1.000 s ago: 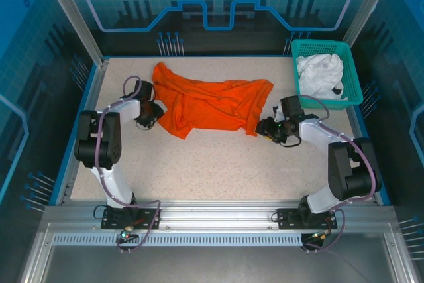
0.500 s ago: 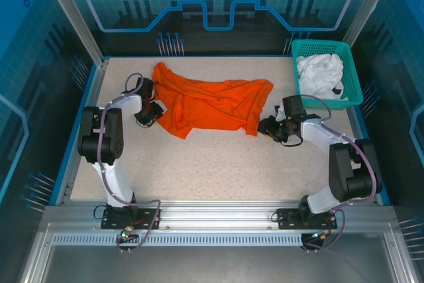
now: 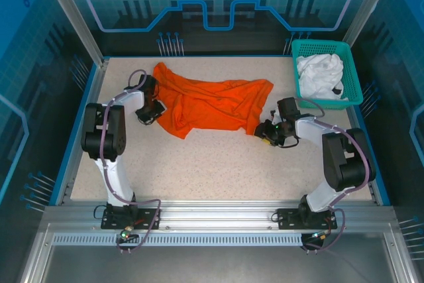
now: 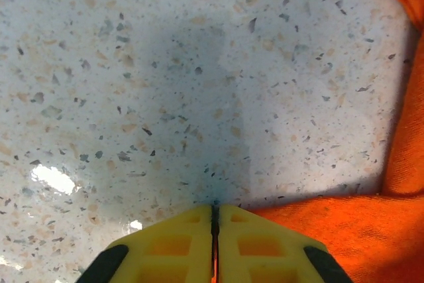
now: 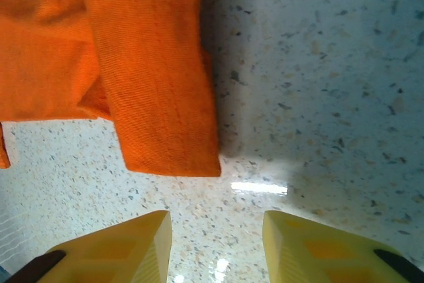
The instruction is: Fold and stack the t-shirts
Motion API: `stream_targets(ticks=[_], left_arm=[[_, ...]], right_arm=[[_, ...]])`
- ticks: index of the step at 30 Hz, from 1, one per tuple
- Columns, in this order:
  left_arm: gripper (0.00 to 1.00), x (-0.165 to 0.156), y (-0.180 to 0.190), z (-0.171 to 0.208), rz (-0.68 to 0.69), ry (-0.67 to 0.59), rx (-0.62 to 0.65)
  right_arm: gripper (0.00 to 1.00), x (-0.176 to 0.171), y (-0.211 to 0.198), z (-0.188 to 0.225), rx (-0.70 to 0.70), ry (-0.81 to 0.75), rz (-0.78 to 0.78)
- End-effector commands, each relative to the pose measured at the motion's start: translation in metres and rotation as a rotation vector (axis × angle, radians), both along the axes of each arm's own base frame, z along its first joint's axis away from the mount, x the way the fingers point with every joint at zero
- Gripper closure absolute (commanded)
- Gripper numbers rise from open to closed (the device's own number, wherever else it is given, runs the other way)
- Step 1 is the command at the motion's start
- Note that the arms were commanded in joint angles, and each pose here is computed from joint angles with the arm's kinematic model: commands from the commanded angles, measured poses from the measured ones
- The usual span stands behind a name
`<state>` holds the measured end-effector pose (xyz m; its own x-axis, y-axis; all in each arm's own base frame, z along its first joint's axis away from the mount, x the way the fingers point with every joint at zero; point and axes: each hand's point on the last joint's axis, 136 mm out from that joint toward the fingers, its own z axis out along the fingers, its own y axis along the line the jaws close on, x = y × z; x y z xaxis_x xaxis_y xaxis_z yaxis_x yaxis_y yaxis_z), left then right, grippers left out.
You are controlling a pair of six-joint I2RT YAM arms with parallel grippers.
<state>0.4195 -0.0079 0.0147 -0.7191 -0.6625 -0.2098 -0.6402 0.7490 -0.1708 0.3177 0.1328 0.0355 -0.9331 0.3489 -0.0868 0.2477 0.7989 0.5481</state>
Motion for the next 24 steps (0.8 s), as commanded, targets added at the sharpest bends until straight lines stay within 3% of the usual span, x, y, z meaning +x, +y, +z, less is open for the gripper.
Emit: stream_targets(ticks=[1,7,24], left_arm=[[0.97,0.003,-0.006,-0.019,-0.031,0.014,0.002],[1.0,0.006,-0.009,-0.007,-0.042,-0.023,0.008],[1.0,0.007,-0.018,0.025,-0.061,-0.11,0.04]], right_arm=[[0.59,0.009,0.009,0.005,0.017,-0.018,0.011],[0.59,0.009,0.01,-0.002,0.013,0.004,0.007],[0.77,0.027,0.016,-0.016,0.019,0.022,0.013]])
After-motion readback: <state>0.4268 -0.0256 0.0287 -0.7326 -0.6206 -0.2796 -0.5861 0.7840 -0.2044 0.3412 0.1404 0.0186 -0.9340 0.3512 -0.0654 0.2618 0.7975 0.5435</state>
